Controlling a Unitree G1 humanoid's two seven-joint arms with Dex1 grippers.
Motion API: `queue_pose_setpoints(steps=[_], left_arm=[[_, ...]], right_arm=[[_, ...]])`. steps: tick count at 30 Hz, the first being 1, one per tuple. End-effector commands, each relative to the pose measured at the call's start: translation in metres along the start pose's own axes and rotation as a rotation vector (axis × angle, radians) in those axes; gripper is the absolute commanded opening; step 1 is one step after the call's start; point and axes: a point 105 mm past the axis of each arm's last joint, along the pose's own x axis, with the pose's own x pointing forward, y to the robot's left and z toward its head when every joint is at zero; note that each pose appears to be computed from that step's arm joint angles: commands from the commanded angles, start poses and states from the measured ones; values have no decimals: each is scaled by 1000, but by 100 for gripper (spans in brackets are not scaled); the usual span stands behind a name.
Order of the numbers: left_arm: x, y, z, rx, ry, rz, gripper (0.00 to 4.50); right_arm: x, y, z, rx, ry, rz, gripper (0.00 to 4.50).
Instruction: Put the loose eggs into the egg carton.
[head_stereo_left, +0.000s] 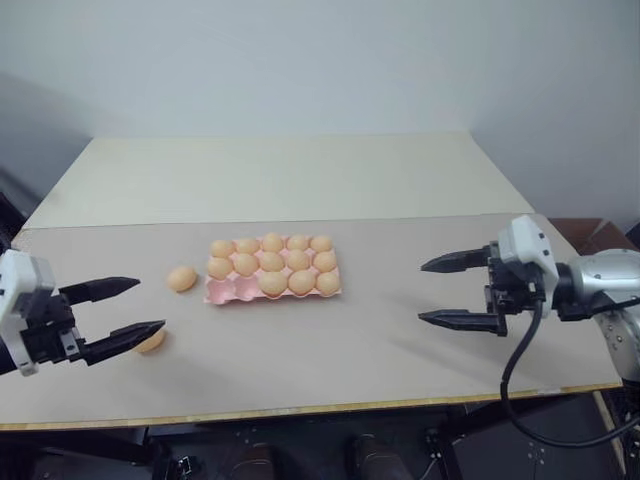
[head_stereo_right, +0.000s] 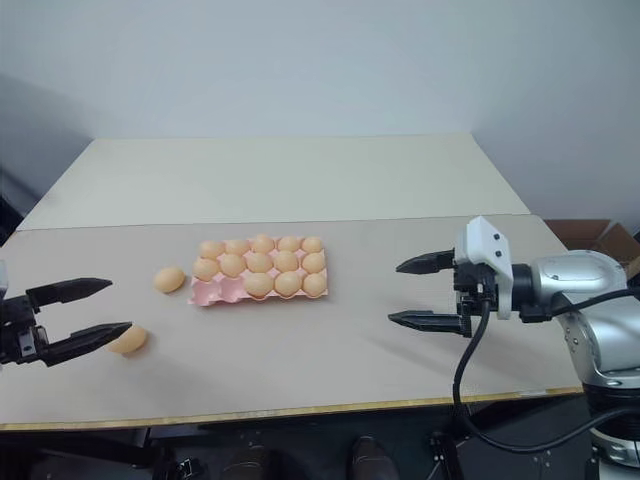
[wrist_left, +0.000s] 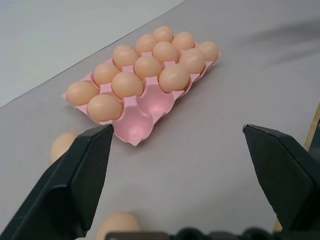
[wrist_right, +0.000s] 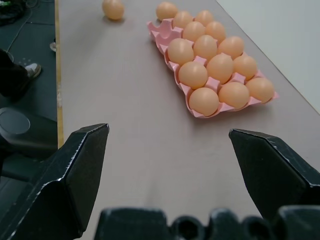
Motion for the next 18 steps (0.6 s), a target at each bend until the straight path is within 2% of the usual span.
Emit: queue_pose_setpoints(steps=[1,4,9,14,18], left_arm=[[-7,7,1,27,18,69,450],[-10,15,-10,19,81,140,450],[-3,35,-48,1,297,286,450],[20,37,-61,-52,292,257,450],[36,37,-77,-82,337,231,450]], right_arm=[[-5,2,11,-64,-14,-20,448],[-5,3,10,-64,-16,-22,448],[-3,5,12,-68,-25,-14,448],[-2,5,15,-73,-31,-9,448],[-1,7,18,-81,-35,-6,448]])
